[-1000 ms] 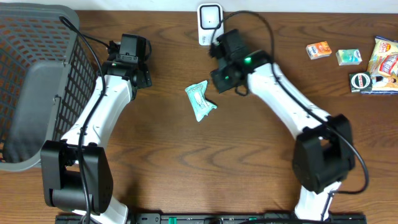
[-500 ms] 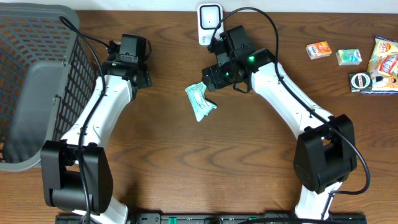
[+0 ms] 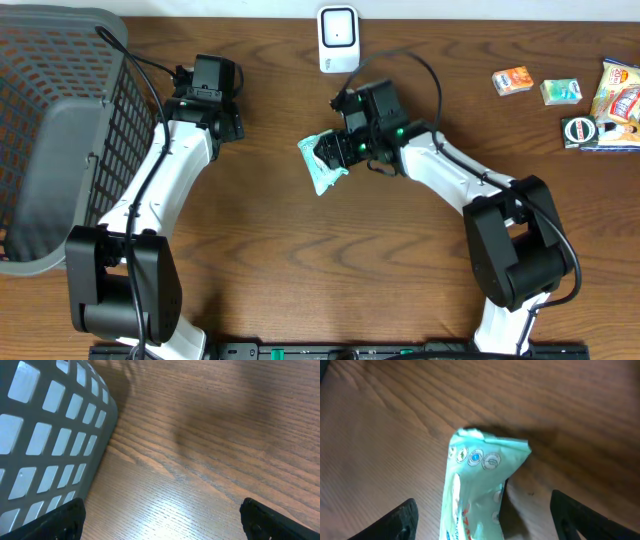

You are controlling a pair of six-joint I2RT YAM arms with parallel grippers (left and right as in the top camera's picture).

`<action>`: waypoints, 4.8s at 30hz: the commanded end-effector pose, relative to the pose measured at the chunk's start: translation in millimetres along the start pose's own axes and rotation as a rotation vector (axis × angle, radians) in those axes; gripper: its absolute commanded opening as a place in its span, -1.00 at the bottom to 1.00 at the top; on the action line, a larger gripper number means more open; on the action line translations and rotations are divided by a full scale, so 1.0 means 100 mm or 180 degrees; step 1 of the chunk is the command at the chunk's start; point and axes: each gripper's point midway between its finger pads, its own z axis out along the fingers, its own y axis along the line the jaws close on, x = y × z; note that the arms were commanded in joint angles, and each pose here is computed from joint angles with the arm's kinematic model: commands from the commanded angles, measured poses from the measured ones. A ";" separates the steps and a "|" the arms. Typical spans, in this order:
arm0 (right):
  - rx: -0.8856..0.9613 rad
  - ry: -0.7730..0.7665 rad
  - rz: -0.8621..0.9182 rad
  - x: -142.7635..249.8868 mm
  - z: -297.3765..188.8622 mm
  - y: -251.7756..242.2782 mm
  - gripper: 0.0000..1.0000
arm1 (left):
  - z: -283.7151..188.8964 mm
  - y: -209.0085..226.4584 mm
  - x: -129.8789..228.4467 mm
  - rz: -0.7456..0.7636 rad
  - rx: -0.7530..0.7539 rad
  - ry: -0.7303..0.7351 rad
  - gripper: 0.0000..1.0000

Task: Scan the item barcode

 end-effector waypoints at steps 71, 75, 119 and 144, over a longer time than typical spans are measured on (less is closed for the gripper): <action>0.3349 0.1615 -0.1226 0.81 -0.48 -1.18 -0.46 | -0.04 0.03 -0.06 -0.0003 -0.0029 -0.0050 0.96; 0.3299 0.1518 -0.1341 0.75 -0.40 -0.98 -0.11 | -0.04 0.03 -0.06 -0.0003 -0.0029 -0.0050 0.96; 0.0874 0.1268 0.0026 0.33 -0.10 -0.21 -0.98 | -0.04 0.03 -0.06 -0.0003 -0.0029 -0.0050 0.95; 0.1426 0.1014 -0.0064 0.03 -0.27 -0.38 -0.98 | -0.04 0.03 -0.05 -0.0002 -0.0030 -0.0049 0.95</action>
